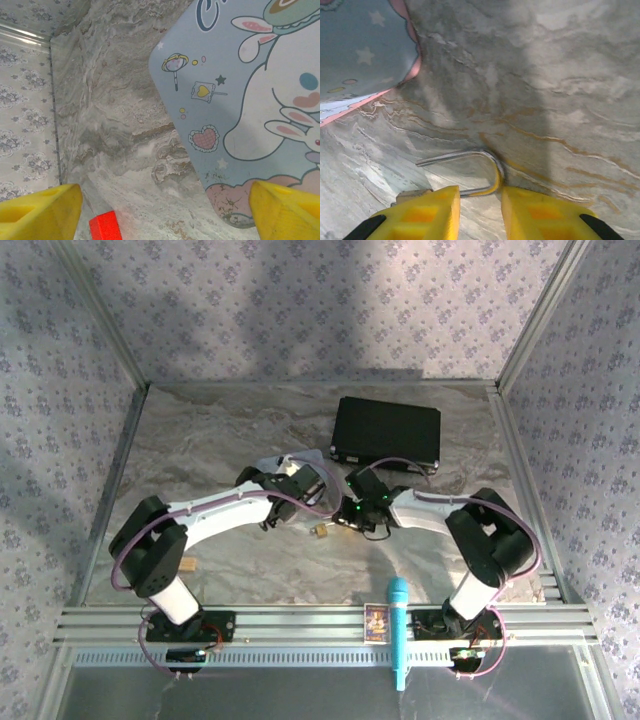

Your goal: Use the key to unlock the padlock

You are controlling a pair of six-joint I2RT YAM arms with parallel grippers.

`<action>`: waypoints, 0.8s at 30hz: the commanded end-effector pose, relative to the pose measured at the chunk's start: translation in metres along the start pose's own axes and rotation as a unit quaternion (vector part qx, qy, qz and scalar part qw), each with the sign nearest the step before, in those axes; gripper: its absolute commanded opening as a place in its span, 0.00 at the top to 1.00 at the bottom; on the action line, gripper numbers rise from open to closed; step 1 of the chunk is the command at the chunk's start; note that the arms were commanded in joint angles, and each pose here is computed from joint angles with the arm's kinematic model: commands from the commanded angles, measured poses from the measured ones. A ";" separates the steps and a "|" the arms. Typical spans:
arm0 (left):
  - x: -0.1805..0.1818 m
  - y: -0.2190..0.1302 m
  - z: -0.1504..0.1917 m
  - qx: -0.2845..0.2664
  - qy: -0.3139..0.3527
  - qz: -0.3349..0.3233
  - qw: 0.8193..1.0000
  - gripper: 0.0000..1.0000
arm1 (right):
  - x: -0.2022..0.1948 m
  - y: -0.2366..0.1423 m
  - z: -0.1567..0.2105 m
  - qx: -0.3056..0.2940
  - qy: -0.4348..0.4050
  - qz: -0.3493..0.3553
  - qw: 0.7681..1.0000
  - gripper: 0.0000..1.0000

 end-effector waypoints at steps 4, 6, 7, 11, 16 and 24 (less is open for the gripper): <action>0.003 0.001 0.019 0.025 -0.019 0.044 0.999 0.11 | 0.016 0.002 -0.003 -0.035 -0.067 0.092 0.993 0.60; 0.013 0.001 0.020 0.028 -0.052 0.056 0.997 0.07 | 0.021 0.000 0.003 -0.036 -0.075 0.092 0.992 0.52; 0.019 0.001 0.020 0.026 -0.072 0.060 0.995 0.06 | 0.025 -0.001 0.005 -0.040 -0.079 0.095 0.992 0.48; 0.034 -0.005 0.024 0.006 -0.126 0.084 0.988 0.03 | 0.036 0.003 0.016 -0.054 -0.108 0.157 0.980 0.39; 0.040 -0.010 0.042 0.008 -0.153 0.089 0.984 0.02 | 0.031 0.020 0.032 -0.039 -0.117 0.177 0.976 0.38; 0.050 -0.010 0.062 0.015 -0.191 0.092 0.977 0.01 | 0.014 0.014 0.048 -0.043 -0.148 0.236 0.959 0.40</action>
Point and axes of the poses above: each hand's point on the last joint's axis, 136 mm out from that joint toward the fingers, its own y axis out along the fingers, its own x axis along the line the jaws close on, z = x × y, the point moved 7 cm from there along -y, back along the fingers, and after that the axes turned 9 degrees about y, right-handed, at the moved point
